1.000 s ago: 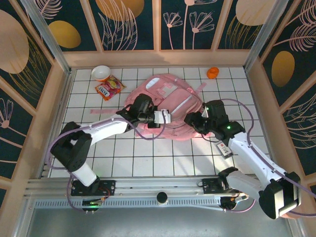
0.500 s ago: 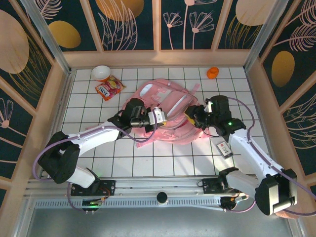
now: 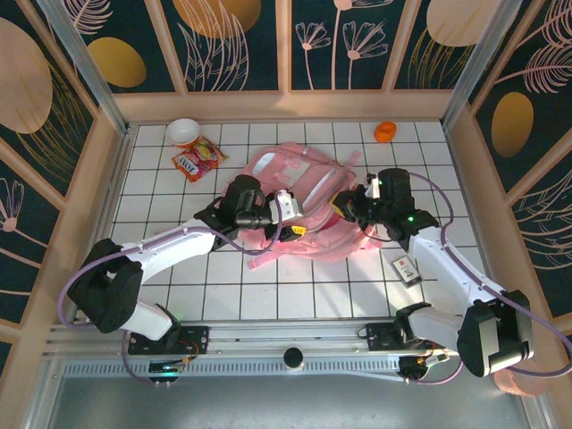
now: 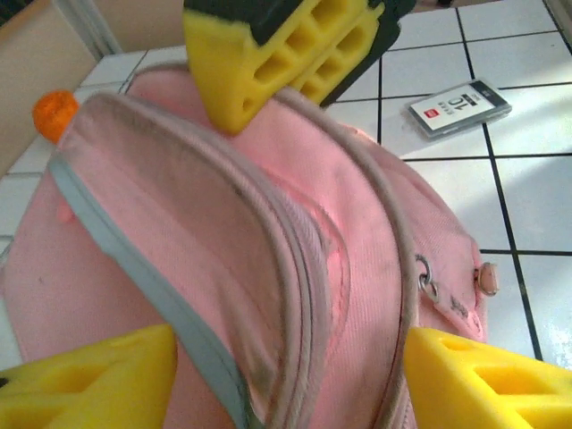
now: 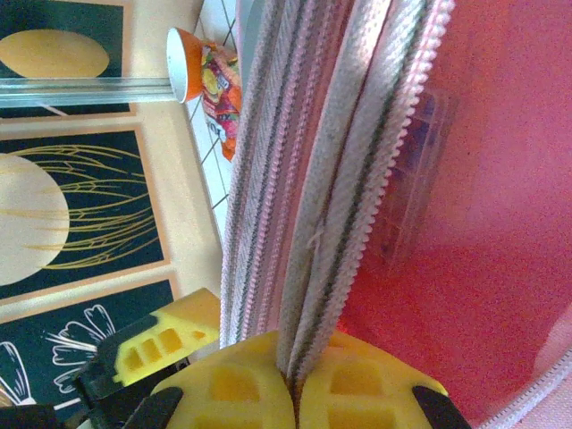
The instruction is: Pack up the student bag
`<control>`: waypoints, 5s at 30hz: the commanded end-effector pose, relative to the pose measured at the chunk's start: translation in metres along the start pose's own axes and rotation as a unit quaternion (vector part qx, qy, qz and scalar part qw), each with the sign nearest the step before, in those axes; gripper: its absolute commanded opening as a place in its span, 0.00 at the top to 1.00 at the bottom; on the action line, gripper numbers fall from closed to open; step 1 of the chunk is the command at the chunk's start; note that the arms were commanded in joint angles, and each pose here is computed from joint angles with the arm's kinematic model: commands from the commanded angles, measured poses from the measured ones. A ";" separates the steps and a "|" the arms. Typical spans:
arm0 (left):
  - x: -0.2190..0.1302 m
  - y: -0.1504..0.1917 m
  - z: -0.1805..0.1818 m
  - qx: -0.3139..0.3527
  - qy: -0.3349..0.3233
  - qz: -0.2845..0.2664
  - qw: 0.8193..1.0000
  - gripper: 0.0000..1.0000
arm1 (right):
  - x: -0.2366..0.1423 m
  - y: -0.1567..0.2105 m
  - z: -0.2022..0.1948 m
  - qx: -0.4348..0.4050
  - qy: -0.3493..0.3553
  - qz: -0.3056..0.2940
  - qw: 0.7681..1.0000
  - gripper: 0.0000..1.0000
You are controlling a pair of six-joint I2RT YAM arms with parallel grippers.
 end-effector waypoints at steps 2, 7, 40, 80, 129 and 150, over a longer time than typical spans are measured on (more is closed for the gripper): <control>0.003 -0.016 0.008 -0.010 0.004 -0.016 1.000 0.23 | -0.004 -0.005 0.022 -0.048 -0.058 0.004 0.997 1.00; 0.019 -0.010 0.018 -0.007 -0.002 0.003 1.000 0.25 | -0.004 -0.004 0.025 -0.059 -0.065 0.011 0.996 1.00; -0.007 -0.024 0.031 -0.316 -0.143 -0.020 0.938 1.00 | -0.035 0.025 0.025 -0.214 0.144 -0.045 0.965 0.68; 0.012 -0.033 0.036 -0.311 -0.068 0.016 0.948 1.00 | 0.066 0.069 0.035 -0.397 0.240 -0.010 0.886 0.56; 0.020 -0.038 0.030 -0.362 0.043 0.045 0.930 1.00 | 0.036 0.064 0.022 -0.397 0.217 0.011 0.892 0.59; 0.013 -0.030 0.051 -0.386 0.035 0.038 0.921 1.00 | 0.011 0.080 0.008 -0.424 0.194 0.045 0.883 0.58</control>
Point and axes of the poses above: each hand's point on the last joint's axis, 136 mm out from that joint toward the fingers, its own x axis out along the fingers, its own z axis along the line the jaws close on, y = z × x, the point moved 10 cm from there along -x, back along the fingers, and after that the axes turned 2 degrees about -x, right-handed, at the moved point
